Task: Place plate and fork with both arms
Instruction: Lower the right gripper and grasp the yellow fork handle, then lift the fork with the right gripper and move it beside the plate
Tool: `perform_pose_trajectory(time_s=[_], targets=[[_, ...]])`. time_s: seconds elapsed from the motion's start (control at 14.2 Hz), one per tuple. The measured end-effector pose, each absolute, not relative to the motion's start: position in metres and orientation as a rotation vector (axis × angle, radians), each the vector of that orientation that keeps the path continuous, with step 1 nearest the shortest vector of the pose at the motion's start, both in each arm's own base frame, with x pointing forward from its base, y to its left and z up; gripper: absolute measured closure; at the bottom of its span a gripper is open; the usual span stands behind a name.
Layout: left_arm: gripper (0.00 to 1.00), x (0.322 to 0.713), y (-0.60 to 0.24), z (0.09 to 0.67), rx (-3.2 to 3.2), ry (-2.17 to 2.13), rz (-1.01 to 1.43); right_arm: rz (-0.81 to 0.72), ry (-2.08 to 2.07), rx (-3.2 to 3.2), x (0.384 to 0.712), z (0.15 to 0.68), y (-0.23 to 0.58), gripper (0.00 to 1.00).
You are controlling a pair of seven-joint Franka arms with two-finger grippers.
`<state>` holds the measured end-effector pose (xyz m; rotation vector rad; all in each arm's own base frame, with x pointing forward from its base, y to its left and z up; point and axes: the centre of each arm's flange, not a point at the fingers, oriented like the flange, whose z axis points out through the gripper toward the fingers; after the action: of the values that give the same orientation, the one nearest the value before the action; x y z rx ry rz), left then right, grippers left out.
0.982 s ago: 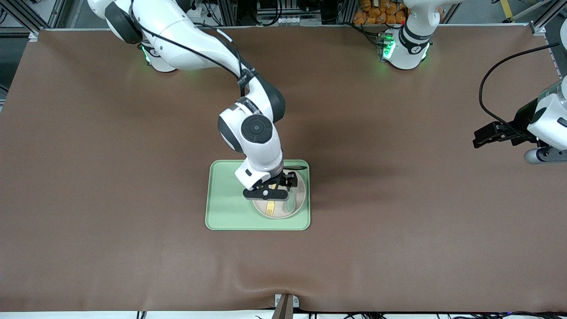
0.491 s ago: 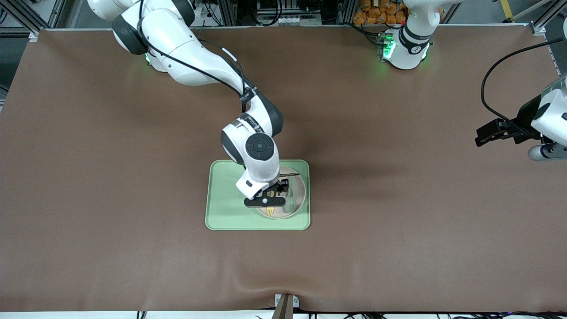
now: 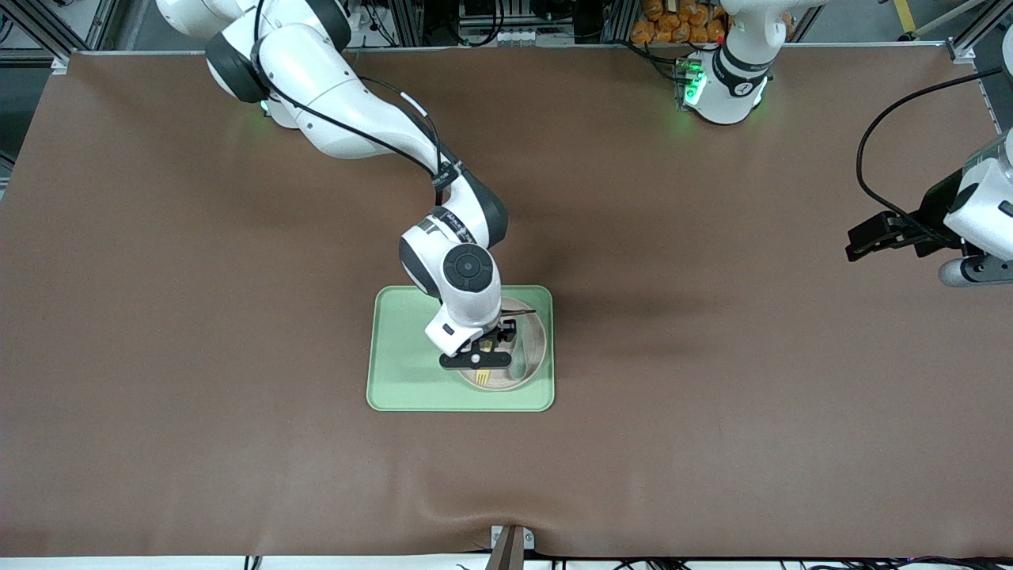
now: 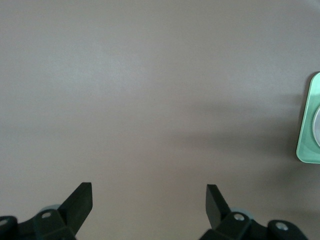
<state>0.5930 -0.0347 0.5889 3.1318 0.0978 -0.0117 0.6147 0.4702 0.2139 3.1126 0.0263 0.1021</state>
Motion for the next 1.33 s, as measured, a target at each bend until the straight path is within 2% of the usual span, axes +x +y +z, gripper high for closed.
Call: perform_pose_trajectory(time_s=[0.28, 0.63, 0.7, 0.77, 1.05, 1.26, 1.33], targets=[[0.00, 0.590, -0.034, 0.586, 3.134, 0.098, -0.055, 0.089, 0.030, 3.110, 0.612, 0.203, 0.471, 0.42], [0.00, 0.589, -0.034, 0.586, 3.135, 0.099, -0.064, 0.113, 0.009, 3.128, 0.613, 0.201, 0.475, 0.43], [0.00, 0.589, -0.034, 0.586, 3.135, 0.099, -0.064, 0.111, 0.009, 3.128, 0.612, 0.200, 0.475, 0.45], [0.00, 0.589, -0.034, 0.586, 3.135, 0.099, -0.066, 0.108, 0.008, 3.127, 0.612, 0.198, 0.475, 0.53], [0.00, 0.589, -0.034, 0.585, 3.135, 0.099, -0.075, 0.103, 0.010, 3.127, 0.610, 0.192, 0.477, 0.57], [0.00, 0.589, -0.034, 0.585, 3.135, 0.099, -0.076, 0.099, 0.005, 3.130, 0.610, 0.194, 0.479, 0.83], [0.00, 0.589, -0.034, 0.585, 3.135, 0.099, -0.076, 0.087, -0.003, 3.131, 0.609, 0.194, 0.479, 0.83]])
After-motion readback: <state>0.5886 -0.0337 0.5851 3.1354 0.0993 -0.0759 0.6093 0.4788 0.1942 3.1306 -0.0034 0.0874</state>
